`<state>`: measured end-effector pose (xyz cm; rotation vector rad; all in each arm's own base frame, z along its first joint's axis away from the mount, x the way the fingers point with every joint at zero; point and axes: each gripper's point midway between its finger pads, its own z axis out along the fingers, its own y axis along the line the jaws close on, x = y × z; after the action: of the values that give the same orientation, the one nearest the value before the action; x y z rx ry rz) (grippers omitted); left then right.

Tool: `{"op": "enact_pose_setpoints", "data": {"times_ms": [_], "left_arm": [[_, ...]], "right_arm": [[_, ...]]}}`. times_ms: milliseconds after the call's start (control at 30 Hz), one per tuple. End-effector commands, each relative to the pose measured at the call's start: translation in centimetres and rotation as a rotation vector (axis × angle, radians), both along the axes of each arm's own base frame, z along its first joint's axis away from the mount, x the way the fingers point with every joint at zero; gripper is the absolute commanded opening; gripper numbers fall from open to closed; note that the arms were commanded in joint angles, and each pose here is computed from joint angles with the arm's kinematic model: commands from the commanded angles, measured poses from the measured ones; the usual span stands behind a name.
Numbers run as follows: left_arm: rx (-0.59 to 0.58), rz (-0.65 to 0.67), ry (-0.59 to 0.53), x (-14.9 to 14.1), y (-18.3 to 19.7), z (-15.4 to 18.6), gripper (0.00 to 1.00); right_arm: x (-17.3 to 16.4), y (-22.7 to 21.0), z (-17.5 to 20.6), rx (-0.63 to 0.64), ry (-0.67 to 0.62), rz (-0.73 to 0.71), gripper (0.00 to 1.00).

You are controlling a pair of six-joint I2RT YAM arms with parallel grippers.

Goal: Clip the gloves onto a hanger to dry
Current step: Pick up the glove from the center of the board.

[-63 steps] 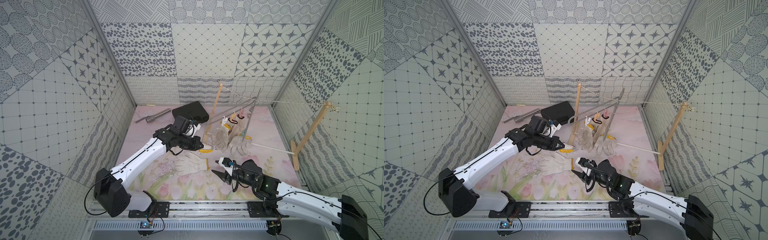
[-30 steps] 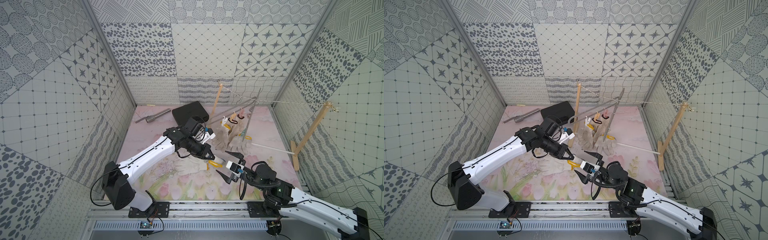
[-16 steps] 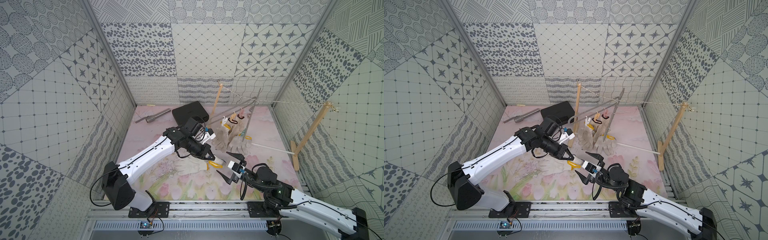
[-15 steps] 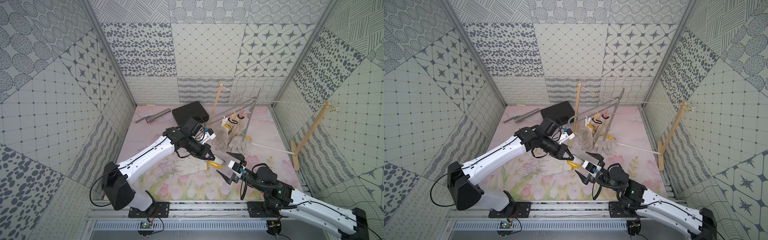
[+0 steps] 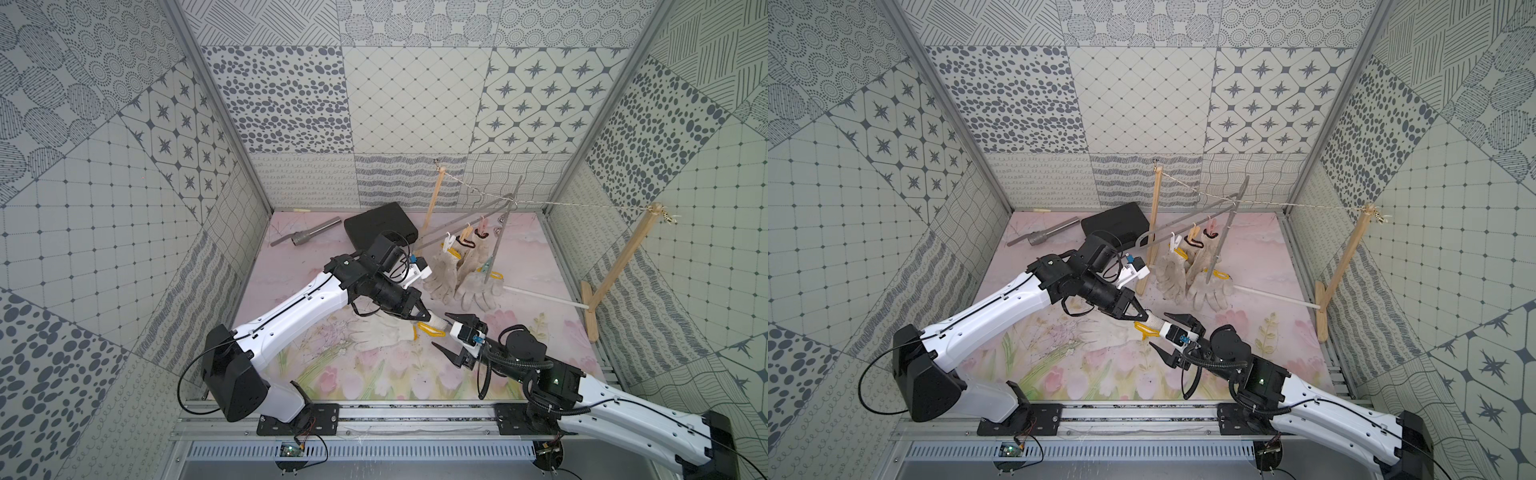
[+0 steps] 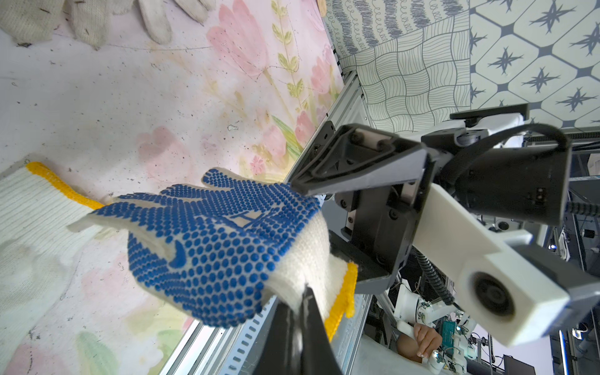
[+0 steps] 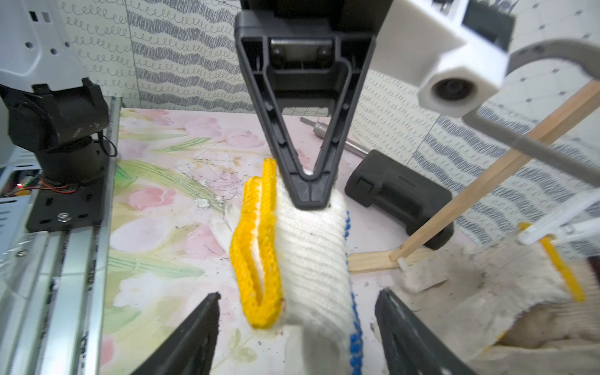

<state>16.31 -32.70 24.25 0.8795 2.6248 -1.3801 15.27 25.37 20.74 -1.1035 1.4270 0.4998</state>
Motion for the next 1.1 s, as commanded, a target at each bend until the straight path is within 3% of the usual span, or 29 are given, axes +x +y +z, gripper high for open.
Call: {"op": "enact_pose_setpoints", "data": {"times_ms": [0, 200, 400, 667, 1067], "left_arm": [[-0.050, -0.041, -0.009, -0.6, -0.4, 1.3, 0.00], [-0.031, -0.034, -0.001, -0.4, -0.3, 0.6, 0.00], [-0.019, -0.032, 0.008, -0.4, -0.4, 0.2, 0.00], [0.001, -0.030, 0.017, 0.0, -0.6, -0.4, 0.00], [0.009, -0.029, 0.024, 0.3, -0.8, -0.6, 0.00]], "right_arm": [[0.3, 0.7, 1.7, 0.022, -0.007, 0.002, 0.69], [1.1, 1.3, 2.8, 0.033, -0.035, -0.019, 0.44], [2.0, 0.6, 4.2, 0.059, -0.070, -0.082, 0.47], [1.4, 0.1, 5.2, 0.111, -0.102, -0.068, 0.31], [0.1, 1.1, 5.5, 0.126, -0.100, 0.027, 0.28]]}}
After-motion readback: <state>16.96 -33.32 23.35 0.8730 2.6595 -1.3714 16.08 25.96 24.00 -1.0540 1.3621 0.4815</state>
